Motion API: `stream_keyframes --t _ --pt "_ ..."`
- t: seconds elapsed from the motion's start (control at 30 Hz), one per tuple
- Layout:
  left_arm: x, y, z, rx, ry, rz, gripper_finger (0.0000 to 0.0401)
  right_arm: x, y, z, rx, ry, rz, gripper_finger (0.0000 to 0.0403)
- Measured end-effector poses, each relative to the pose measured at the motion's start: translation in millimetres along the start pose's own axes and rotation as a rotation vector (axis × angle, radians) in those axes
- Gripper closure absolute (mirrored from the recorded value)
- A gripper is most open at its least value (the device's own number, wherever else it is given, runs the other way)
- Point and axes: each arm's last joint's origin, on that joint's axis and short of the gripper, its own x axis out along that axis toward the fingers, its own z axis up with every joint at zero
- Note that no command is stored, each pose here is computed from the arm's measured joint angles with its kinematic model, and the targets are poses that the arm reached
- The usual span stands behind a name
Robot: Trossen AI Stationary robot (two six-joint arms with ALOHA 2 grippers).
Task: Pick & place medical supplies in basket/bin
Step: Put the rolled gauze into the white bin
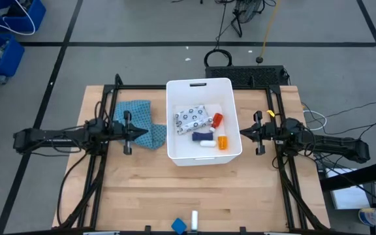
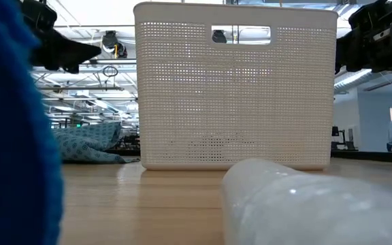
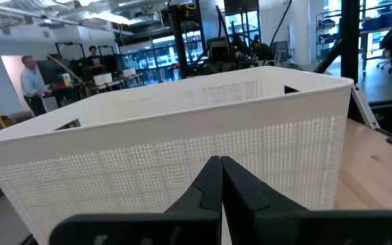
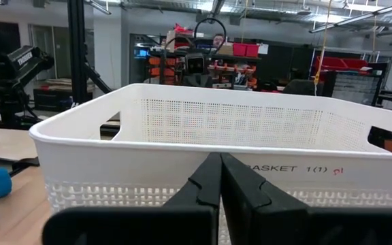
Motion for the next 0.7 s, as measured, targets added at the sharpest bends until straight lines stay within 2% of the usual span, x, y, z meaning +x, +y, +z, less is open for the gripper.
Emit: stream_keyframes --t 0.7 --pt "-0.8 1.4 -3.4 -0.015 -0.001 -0.040 0.0400 0.0 0.1 -1.5 -0.005 0.016 0.001 0.0403"
